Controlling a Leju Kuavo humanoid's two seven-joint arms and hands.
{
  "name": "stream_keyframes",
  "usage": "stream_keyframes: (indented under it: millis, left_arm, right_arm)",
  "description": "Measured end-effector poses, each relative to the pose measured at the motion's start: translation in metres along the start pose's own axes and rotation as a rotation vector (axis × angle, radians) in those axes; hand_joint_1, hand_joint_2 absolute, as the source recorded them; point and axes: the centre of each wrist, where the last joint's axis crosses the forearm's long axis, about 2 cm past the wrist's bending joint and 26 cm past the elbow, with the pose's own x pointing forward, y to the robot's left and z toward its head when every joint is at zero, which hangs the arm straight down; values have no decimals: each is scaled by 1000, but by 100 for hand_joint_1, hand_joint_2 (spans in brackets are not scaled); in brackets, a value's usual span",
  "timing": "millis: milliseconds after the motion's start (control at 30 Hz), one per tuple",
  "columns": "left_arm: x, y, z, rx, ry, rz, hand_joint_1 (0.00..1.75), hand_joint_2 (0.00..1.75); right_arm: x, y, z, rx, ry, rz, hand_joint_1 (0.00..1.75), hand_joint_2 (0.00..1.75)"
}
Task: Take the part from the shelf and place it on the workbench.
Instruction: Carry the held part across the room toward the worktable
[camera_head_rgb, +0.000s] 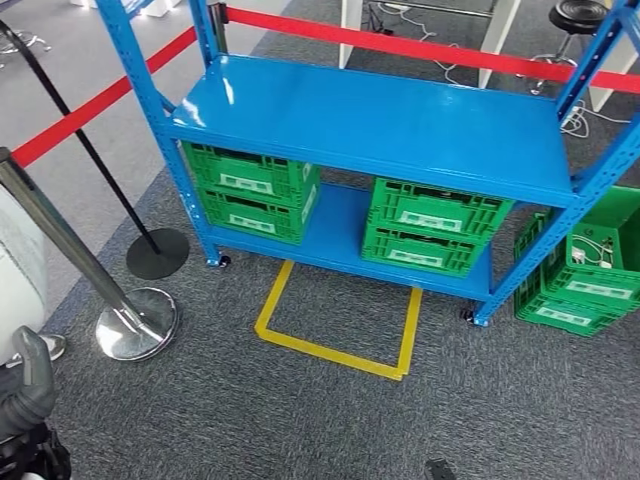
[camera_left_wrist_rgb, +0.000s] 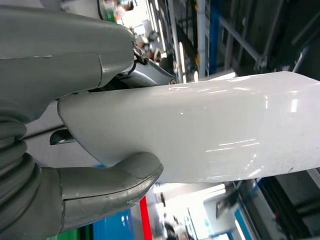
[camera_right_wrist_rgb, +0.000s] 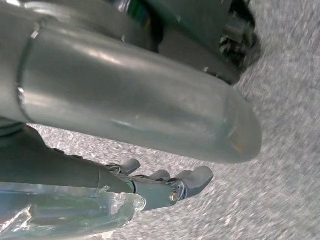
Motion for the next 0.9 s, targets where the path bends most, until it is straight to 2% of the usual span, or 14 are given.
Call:
stream_keyframes:
  millis: [700,900]
  left_arm:
    - [-1,-2,-11,24,-29,4,175,175]
    - [-2,-1,-13,25,-37,-5,175,175]
  right_arm:
    - [0,-3,0,6,27,-6,0,0]
    - [6,-3,-2,15,0,-8,0,0]
